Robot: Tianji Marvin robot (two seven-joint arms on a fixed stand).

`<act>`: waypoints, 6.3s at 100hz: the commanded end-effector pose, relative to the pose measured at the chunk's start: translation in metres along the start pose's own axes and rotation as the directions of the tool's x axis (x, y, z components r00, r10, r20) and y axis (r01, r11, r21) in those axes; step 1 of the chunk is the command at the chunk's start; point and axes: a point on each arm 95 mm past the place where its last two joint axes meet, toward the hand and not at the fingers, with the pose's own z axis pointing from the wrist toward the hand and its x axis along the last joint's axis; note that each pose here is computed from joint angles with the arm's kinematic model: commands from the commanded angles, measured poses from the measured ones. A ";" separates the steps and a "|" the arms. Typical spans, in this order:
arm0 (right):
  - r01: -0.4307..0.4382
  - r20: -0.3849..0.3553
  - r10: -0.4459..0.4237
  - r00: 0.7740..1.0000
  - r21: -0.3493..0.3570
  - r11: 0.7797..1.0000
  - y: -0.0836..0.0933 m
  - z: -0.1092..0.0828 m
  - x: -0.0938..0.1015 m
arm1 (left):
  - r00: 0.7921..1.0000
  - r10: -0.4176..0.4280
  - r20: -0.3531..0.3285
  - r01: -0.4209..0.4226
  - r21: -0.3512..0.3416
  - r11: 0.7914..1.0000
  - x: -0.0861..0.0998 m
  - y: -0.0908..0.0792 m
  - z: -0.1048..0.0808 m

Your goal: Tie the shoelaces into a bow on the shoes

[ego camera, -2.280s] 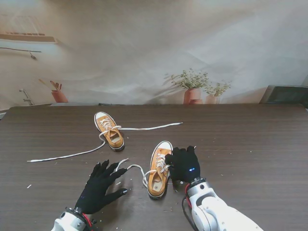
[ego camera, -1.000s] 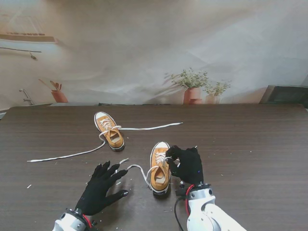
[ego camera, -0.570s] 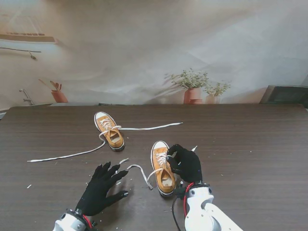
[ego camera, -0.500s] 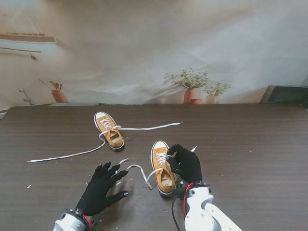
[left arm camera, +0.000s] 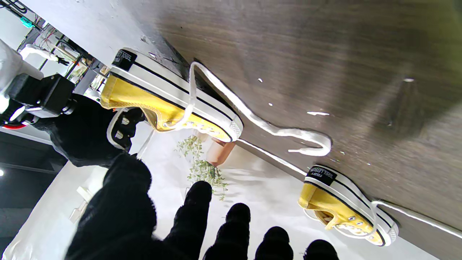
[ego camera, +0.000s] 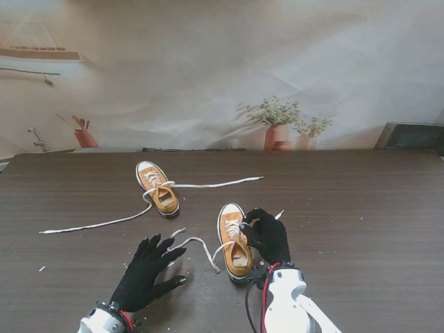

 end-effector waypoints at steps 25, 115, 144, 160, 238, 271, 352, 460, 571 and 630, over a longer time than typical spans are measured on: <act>-0.069 0.089 0.066 0.994 0.029 0.997 0.000 -0.001 0.007 | 1.000 0.003 -0.006 -0.003 -0.011 1.000 0.003 0.001 -0.001; 0.091 0.122 -0.139 0.983 0.336 0.938 0.047 -0.020 0.001 | 0.828 0.559 -0.052 -0.560 -0.133 0.817 0.071 -0.022 0.029; 0.089 0.142 -0.143 0.980 0.329 0.940 0.056 -0.020 -0.001 | 0.823 0.567 0.013 -0.555 -0.193 0.809 0.082 0.018 0.043; 0.091 0.144 -0.147 0.979 0.340 0.936 0.056 -0.020 -0.001 | 0.810 0.583 0.055 -0.572 -0.138 0.808 0.080 0.025 0.051; 0.087 0.143 -0.149 0.979 0.366 0.927 0.056 -0.022 -0.001 | 0.868 0.481 0.121 -0.475 -0.079 0.877 0.074 0.064 0.107; 0.082 0.146 -0.146 0.978 0.377 0.923 0.058 -0.022 -0.003 | 0.926 0.373 0.061 -0.376 0.075 0.923 0.064 0.062 0.113; 0.071 0.162 -0.144 0.976 0.389 0.919 0.056 -0.024 -0.003 | 0.997 -0.049 -0.057 0.069 0.420 0.905 0.065 0.065 0.127; 0.034 0.155 -0.108 0.982 0.416 0.909 0.050 -0.031 0.005 | 0.837 -0.535 0.113 0.482 0.309 0.820 0.069 0.054 0.124; 0.046 0.135 -0.112 0.984 0.414 0.909 0.051 -0.034 0.008 | 0.819 -0.562 0.114 0.512 0.296 0.807 0.061 0.040 0.117; 0.174 0.072 -0.203 0.977 0.294 0.940 0.064 -0.030 0.011 | 0.960 -0.166 0.227 0.108 0.248 0.963 0.011 -0.015 0.084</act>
